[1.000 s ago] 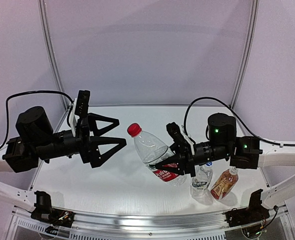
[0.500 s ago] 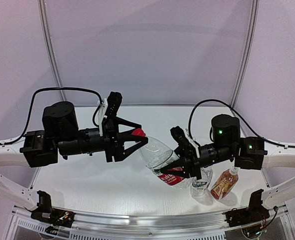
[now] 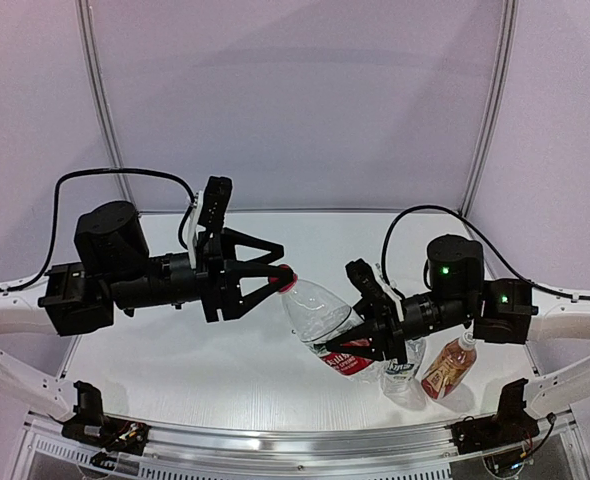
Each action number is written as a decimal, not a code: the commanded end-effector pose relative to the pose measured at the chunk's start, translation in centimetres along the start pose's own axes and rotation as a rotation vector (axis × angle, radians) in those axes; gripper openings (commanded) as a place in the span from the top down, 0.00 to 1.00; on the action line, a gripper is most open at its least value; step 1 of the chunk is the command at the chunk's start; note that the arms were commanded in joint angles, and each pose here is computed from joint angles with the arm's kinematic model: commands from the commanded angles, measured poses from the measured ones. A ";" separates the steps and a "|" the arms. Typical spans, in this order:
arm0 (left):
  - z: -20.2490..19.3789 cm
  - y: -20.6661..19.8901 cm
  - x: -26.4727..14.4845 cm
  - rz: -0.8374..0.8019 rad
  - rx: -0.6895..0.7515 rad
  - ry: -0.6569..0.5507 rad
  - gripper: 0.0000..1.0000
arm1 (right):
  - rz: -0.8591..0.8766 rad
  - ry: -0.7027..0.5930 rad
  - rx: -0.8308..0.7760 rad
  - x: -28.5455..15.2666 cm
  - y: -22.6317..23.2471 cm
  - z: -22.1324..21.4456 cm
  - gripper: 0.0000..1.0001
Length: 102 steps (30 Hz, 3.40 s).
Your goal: Unscrew the bottle caps
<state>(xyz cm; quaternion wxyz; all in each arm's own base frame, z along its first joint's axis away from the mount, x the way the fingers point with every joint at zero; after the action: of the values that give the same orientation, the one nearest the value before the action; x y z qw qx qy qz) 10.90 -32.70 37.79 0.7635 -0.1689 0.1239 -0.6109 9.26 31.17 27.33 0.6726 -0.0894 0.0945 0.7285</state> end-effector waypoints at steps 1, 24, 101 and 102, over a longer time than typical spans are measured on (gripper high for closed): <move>0.1 -0.1 -0.5 -0.014 0.006 -0.017 0.43 | 0.000 0.001 0.005 0.2 0.1 0.0 0.82; -1.0 1.4 0.9 -0.019 -0.062 0.025 0.61 | 0.009 -0.022 -0.034 0.1 0.2 0.6 0.83; 4.8 2.6 -3.2 -0.107 0.072 -0.033 0.15 | -0.032 -0.168 -0.172 0.7 -3.3 4.5 0.88; 4.8 2.5 -2.9 -0.121 0.068 -0.029 0.16 | -0.029 -0.169 -0.173 0.7 -3.2 4.5 0.88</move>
<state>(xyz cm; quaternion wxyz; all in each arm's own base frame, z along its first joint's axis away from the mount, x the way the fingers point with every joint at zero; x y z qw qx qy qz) 15.49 -27.86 41.54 0.7787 -0.1704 0.0795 -0.5985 14.11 33.80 31.16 0.7234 -0.0915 -0.0098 0.6843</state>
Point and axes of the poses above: each gripper's point midway between its finger pads, its own x axis out along the fingers, its own y axis along the line the jaws close on, z = x × y, the point moved 5 cm from there along -x, back along the fingers, and after that the axes turned 14 degrees about -x, right-handed, at the moved point
